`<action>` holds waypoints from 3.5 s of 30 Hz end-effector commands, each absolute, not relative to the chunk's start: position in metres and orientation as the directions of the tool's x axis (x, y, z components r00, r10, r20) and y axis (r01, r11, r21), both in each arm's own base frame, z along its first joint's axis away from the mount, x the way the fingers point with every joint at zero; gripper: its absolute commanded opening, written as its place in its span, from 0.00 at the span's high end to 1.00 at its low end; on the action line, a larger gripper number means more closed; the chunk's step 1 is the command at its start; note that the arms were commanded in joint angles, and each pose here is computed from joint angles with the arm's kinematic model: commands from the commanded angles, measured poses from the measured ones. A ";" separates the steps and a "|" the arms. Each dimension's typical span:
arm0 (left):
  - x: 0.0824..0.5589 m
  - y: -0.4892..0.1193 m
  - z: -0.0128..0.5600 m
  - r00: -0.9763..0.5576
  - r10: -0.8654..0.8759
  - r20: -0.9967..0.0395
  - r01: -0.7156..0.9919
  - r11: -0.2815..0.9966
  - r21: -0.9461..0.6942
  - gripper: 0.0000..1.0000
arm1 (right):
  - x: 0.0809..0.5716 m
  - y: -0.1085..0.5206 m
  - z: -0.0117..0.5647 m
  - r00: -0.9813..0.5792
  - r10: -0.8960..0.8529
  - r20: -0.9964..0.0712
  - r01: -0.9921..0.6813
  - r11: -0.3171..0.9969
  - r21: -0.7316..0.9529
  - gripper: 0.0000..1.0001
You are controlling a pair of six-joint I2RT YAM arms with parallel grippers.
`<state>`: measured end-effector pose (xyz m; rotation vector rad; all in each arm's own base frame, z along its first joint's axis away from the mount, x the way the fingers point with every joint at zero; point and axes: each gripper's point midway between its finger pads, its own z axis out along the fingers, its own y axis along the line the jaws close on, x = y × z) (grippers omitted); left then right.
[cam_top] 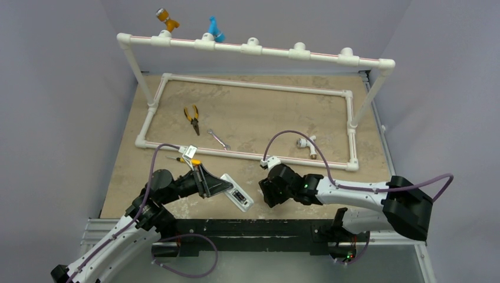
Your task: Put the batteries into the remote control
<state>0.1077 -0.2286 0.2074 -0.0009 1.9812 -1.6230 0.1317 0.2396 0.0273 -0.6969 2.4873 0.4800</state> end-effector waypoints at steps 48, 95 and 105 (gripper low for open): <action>0.107 -0.229 0.215 -0.816 -0.356 -0.455 0.390 0.242 -0.889 1.00 | 0.131 0.249 0.017 -0.730 -0.421 -0.539 -0.556 0.824 0.108 0.58; 0.108 -0.230 0.214 -0.818 -0.356 -0.451 0.387 0.239 -0.890 1.00 | 0.128 0.225 0.003 -0.759 -0.440 -0.480 -0.514 0.857 0.028 0.70; 0.108 -0.230 0.215 -0.819 -0.354 -0.451 0.387 0.238 -0.891 1.00 | 0.125 0.226 -0.002 -0.747 -0.495 -0.444 -0.538 0.842 -0.032 0.69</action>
